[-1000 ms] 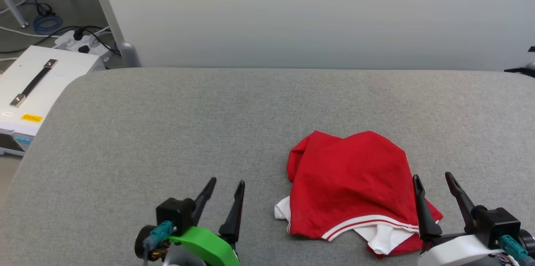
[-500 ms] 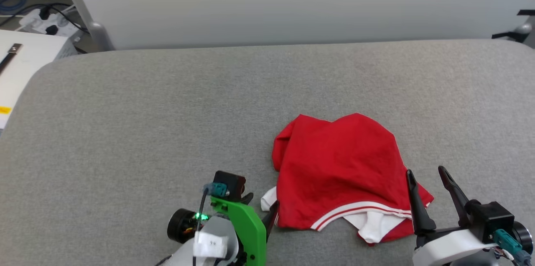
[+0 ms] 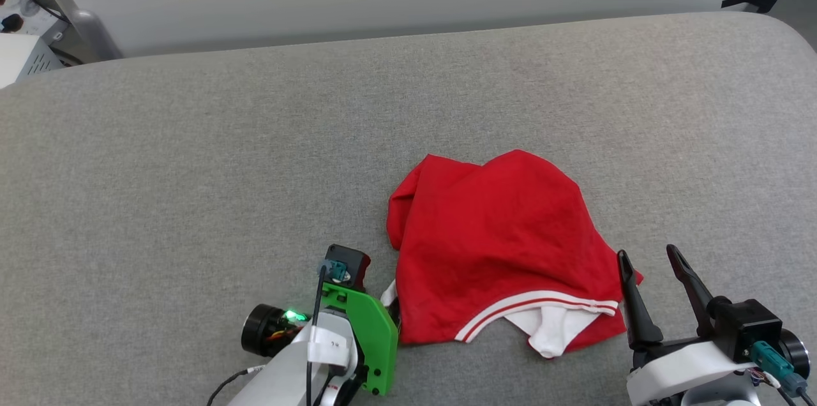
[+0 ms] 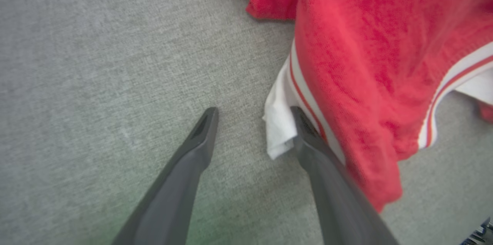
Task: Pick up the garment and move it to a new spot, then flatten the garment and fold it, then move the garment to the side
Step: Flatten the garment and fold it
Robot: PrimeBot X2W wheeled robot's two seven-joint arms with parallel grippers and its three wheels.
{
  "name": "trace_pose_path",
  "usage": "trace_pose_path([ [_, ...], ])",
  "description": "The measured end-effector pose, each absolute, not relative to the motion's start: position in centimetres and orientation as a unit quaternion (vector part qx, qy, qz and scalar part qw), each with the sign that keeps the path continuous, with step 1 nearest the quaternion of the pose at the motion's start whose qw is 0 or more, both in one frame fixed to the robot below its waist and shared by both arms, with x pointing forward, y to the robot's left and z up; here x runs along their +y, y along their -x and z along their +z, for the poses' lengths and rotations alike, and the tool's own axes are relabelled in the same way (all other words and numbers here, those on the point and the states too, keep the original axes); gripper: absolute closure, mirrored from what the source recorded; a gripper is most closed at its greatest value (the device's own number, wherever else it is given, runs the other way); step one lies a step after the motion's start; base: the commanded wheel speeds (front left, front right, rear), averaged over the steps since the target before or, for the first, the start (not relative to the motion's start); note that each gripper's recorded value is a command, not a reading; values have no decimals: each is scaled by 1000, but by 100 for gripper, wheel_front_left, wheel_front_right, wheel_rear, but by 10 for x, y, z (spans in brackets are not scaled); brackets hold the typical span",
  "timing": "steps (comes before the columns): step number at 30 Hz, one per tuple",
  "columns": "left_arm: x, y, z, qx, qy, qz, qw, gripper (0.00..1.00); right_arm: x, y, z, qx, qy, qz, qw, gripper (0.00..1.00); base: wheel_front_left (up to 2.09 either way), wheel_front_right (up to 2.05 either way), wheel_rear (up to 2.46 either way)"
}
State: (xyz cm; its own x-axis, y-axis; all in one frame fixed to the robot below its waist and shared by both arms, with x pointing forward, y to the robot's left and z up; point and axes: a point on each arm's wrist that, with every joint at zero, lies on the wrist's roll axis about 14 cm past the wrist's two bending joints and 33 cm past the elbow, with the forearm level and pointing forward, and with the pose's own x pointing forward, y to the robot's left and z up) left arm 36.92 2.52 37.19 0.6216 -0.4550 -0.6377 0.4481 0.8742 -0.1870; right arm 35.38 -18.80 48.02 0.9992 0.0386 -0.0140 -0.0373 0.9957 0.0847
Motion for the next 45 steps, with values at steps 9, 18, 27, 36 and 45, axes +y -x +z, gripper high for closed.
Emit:
trace_pose_path([
  [9, 20, -374, 384, 319, 37, -253, 913, 100, -188, -355, 481, 4, -42, 19, 999, 0, 0, 0, 0],
  [18, 74, -424, 480, 101, 92, -166, 977, 100, -178, -355, 492, -13, -41, 36, 998, 0, 0, 0, 0],
  [27, 177, -429, 542, -5, 96, -37, 995, 100, -159, -359, 498, -22, -44, 65, 997, 0, 0, 0, 0],
  [36, 254, -390, 471, 126, 91, 69, 985, 100, -148, -362, 494, -14, -46, 81, 996, 0, 0, 0, 0],
  [45, 259, -375, 428, 185, 83, 79, 976, 0, -151, -360, 490, -3, -43, 77, 996, 0, 0, 0, 0],
])
